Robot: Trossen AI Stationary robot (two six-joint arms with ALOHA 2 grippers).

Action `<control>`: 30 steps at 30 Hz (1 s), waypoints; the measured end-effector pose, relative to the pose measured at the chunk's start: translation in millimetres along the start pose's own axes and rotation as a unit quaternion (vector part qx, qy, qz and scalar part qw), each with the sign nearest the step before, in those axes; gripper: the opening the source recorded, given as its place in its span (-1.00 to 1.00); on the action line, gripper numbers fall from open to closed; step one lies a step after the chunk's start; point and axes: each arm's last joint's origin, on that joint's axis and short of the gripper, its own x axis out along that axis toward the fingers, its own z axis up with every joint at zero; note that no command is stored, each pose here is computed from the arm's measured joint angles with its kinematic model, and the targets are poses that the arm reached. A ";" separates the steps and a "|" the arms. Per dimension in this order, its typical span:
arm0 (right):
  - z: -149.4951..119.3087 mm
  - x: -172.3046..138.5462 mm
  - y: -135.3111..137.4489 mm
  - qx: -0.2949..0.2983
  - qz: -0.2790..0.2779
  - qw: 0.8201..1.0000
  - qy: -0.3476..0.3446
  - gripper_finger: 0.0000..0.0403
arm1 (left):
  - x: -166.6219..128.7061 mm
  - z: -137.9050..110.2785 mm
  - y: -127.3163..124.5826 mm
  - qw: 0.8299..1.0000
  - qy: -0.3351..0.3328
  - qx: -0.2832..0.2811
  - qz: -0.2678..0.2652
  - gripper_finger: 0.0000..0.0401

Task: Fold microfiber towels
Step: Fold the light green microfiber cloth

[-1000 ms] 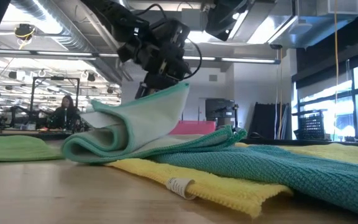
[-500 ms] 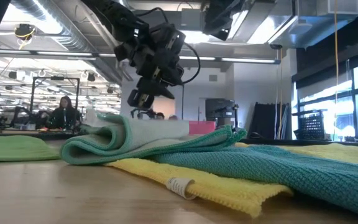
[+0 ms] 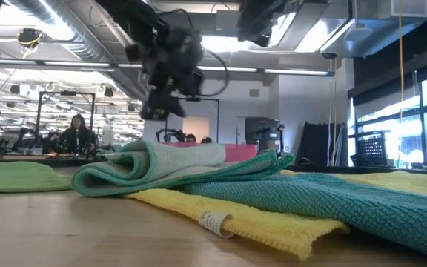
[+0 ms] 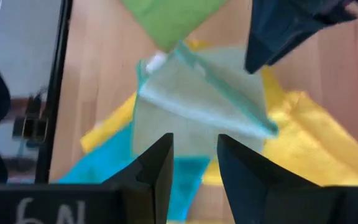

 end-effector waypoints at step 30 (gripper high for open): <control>76.3 112.6 -31.1 -0.041 0.053 0.997 -0.045 -0.03 | -144.1 -136.0 -78.0 0.948 -0.266 0.074 0.155 -0.12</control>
